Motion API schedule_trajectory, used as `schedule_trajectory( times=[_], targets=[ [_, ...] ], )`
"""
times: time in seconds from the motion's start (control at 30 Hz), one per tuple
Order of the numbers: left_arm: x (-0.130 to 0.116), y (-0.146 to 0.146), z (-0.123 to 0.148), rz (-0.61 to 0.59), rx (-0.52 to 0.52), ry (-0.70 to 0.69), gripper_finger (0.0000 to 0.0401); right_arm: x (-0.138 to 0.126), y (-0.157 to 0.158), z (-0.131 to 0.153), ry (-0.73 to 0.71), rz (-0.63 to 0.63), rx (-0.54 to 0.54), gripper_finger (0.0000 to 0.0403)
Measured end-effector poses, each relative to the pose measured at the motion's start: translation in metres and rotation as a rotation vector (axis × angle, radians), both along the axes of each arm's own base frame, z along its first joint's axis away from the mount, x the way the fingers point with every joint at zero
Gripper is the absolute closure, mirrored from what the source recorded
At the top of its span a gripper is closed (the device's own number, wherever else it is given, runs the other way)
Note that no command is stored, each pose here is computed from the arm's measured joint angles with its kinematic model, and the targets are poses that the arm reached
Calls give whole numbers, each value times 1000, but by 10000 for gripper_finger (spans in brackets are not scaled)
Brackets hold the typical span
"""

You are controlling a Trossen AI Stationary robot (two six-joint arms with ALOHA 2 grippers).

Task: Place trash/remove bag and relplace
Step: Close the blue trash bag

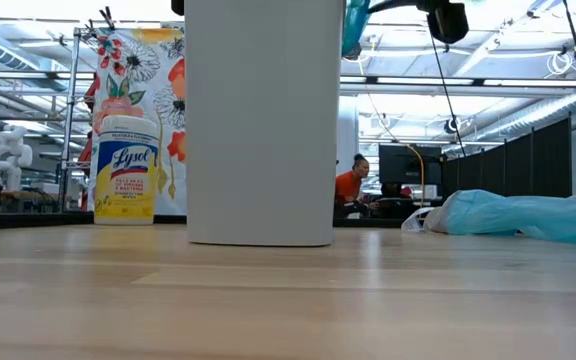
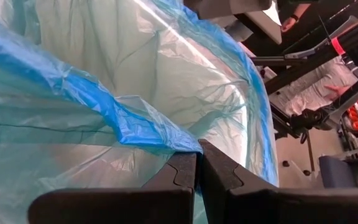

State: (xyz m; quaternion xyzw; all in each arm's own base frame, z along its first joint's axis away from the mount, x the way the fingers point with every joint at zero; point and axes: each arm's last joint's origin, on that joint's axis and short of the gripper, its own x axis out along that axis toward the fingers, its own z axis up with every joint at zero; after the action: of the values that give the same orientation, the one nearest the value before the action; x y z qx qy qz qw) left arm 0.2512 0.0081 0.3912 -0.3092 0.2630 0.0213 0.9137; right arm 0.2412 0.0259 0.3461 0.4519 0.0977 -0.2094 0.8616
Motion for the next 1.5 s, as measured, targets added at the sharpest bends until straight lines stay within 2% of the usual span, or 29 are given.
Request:
schedule_trajectory(
  times=[0.13, 0.3, 0.5, 0.87, 1.0, 1.13, 1.23, 1.37, 1.5],
  targets=[
    [0, 0, 0, 1, -2, 0, 386, -1, -1, 2, -8, 25, -6, 290],
    [0, 0, 0, 0, -2, 0, 386, -1, -1, 1, 14, 69, -38, 387],
    [0, 0, 0, 0, -2, 0, 386, 2, -1, 9, -62, 74, -63, 401],
    [0, 0, 0, 13, 6, 1, 386, -11, -3, 103, -340, 101, -304, 403],
    [5, 1, -5, 14, 5, 26, 386, -21, -6, 136, -393, 67, -421, 403],
    [14, 1, -14, 15, 4, 70, 386, -26, -7, 156, -425, 51, -502, 403],
    [22, 1, -22, 13, 2, 110, 386, -23, -6, 156, -400, 62, -493, 403],
    [24, 1, -23, -7, -11, 101, 386, -10, -3, 136, -261, 115, -416, 403],
    [24, 0, -12, -30, -18, 1, 386, 9, 0, 117, -153, 136, -353, 403]
  ],
)
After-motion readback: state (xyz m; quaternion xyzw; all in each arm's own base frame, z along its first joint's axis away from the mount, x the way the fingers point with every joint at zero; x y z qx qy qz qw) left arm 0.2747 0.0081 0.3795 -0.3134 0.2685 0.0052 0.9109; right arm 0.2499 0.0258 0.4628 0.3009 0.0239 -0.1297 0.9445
